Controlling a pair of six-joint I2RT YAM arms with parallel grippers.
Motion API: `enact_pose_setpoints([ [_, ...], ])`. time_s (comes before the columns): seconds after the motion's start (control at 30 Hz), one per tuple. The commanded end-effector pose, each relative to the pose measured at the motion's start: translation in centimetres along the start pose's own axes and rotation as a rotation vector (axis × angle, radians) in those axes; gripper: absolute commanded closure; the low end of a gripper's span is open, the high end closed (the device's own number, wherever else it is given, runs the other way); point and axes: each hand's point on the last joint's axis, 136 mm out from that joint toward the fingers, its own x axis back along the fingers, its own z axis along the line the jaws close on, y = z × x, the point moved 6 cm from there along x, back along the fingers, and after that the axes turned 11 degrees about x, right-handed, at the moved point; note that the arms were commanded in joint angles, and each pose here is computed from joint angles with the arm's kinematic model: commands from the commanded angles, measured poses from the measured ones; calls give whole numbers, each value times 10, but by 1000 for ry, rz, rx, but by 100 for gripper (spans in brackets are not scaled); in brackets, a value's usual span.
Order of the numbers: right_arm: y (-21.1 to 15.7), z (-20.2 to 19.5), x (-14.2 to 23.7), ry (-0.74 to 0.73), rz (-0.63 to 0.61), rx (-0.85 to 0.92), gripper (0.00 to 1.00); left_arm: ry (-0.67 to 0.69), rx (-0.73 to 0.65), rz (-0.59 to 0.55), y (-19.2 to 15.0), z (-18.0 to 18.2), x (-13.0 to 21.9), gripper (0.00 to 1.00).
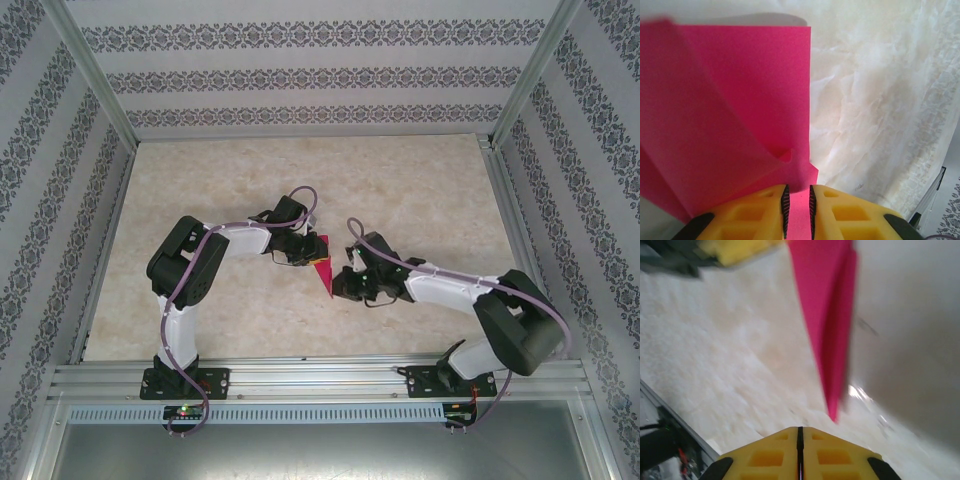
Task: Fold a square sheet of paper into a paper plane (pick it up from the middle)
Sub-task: Fold the wing for the fifth time at the center of the table.
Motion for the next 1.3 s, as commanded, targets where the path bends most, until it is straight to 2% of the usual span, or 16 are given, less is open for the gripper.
enact_pose_setpoints([
  [0.0,23,13,-11,48,-26,8,90,208,70,25,-9,53,-19,76],
  [0.17,44,14,-31,43,-28,1,89,198,72,28,-10,52,-19,76],
  [0.27,45,-3,-39,0,-23,-38,90,194,67,31,-10,50,-19,76],
  [0.53,5,-51,-52,-73,82,-118,94,174,45,27,-9,42,-13,75],
  [0.7,-14,-58,-52,-58,138,-117,95,133,32,11,-8,30,-5,73],
  [0.83,-24,-60,-51,-40,172,-100,96,37,-23,-16,-9,0,15,69],
  [1.0,-33,-53,-52,3,207,-49,96,-15,-100,-88,-13,-29,51,65],
  [1.27,-40,-46,-51,40,246,15,96,-22,-136,-181,-30,-32,89,64],
])
